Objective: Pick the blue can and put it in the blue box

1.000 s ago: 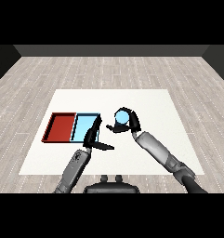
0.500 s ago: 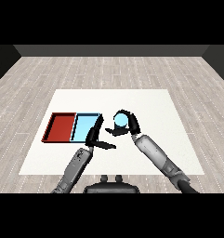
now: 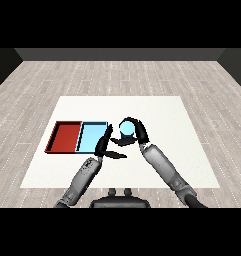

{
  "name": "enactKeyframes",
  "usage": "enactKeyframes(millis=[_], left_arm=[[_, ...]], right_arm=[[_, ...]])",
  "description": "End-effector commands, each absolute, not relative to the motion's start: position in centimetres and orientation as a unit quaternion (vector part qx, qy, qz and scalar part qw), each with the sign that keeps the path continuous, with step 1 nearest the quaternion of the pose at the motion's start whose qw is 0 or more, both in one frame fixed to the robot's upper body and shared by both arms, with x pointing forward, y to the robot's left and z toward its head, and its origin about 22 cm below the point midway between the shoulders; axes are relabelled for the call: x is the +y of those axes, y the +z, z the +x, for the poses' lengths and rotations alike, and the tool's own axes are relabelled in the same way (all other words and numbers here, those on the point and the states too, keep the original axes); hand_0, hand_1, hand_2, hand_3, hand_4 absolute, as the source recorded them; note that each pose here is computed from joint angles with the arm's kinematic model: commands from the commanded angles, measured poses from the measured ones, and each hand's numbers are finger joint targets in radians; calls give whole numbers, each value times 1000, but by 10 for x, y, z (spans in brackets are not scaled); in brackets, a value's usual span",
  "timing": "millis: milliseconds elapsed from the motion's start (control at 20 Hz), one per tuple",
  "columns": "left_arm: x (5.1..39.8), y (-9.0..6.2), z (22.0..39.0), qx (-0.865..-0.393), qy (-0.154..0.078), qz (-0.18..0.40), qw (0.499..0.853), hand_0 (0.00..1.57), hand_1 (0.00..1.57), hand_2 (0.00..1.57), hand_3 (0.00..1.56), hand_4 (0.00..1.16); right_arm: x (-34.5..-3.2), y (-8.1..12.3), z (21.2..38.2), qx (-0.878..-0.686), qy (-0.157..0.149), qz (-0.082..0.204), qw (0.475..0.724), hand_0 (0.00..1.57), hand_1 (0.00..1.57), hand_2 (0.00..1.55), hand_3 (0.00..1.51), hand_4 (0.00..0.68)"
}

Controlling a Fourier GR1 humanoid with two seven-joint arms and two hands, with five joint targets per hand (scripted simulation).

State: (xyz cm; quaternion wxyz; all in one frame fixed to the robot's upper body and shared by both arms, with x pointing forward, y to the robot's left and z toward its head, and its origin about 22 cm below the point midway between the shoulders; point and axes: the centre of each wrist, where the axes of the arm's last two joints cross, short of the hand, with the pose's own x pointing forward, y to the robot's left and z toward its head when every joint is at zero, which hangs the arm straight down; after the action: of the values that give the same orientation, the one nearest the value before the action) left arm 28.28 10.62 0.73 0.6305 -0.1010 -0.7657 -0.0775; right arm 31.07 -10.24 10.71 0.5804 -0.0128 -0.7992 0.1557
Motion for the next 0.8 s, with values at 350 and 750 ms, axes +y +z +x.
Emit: enactKeyframes(millis=[350, 750], left_arm=[[86, 1, 279, -751, -88, -109, 646, 0, 0, 0, 0, 0], [92, -7, 297, -753, -85, -112, 643, 0, 0, 0, 0, 0]], right_arm=[[-92, 110, 306, -795, 161, -4, 585, 1494, 1494, 1456, 1381, 570], [-70, 123, 304, -796, 173, -3, 580, 1502, 1502, 1458, 1378, 540]])
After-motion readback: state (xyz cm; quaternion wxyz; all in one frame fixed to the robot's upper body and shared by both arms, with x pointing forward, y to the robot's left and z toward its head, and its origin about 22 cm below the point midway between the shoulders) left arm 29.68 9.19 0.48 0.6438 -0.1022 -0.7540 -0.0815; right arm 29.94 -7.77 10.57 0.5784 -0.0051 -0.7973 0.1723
